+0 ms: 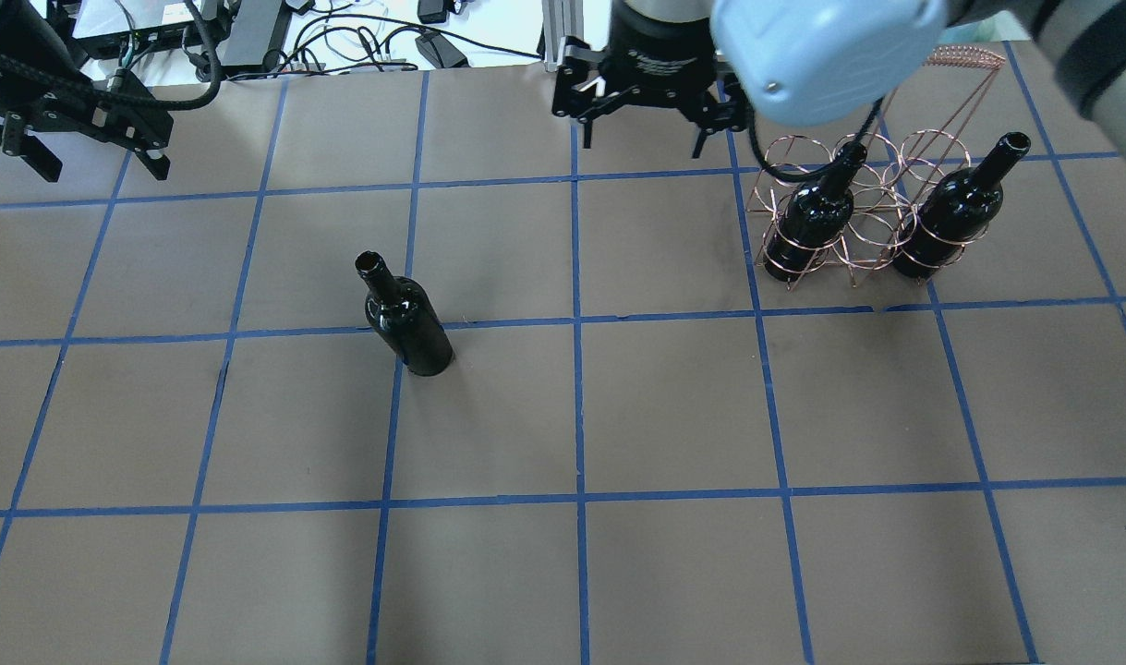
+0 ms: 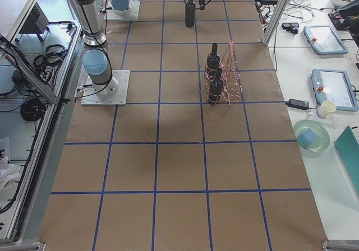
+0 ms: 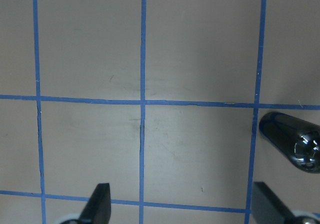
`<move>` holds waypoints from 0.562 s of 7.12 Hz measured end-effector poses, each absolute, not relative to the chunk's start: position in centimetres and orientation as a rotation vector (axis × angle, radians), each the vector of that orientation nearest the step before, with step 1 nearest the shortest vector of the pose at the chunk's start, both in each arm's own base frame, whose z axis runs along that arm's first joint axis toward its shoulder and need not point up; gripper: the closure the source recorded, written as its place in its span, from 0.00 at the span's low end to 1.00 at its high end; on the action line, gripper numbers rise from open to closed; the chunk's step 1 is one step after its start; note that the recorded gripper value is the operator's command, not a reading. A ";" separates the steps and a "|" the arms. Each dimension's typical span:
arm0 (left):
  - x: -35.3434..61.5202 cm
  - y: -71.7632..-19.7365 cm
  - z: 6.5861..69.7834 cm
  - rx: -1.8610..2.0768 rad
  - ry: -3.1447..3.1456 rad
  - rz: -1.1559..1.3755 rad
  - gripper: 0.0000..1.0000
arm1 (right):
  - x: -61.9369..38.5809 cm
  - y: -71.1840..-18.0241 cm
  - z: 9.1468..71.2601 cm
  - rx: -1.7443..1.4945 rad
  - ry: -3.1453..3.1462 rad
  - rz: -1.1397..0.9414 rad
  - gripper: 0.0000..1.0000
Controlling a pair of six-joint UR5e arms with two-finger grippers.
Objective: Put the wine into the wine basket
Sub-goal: 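Swing the right arm over toward the standing bottle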
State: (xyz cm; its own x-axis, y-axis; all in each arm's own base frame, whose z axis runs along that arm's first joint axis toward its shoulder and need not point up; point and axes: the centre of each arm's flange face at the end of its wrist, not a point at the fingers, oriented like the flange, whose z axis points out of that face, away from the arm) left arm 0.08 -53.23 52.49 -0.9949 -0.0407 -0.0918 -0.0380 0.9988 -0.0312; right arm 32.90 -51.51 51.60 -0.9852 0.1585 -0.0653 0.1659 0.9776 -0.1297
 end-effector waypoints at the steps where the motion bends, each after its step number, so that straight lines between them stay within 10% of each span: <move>1: 0.3 -53.2 52.5 -0.066 3.053 -0.046 0.00 | 36.7 -50.7 50.8 0.289 3.057 -0.205 0.00; 4: -0.5 -53.1 52.6 -0.050 3.062 -0.052 0.00 | 46.5 -48.1 46.9 0.356 3.026 -0.218 0.00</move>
State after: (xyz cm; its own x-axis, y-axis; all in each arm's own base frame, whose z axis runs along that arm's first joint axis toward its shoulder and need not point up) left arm -0.47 -53.14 52.56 -0.9964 -0.0338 -0.0783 -0.0311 0.9989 -0.0353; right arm 46.46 -48.09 46.86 -0.9691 0.2243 -0.1026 0.2367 0.9627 -0.1309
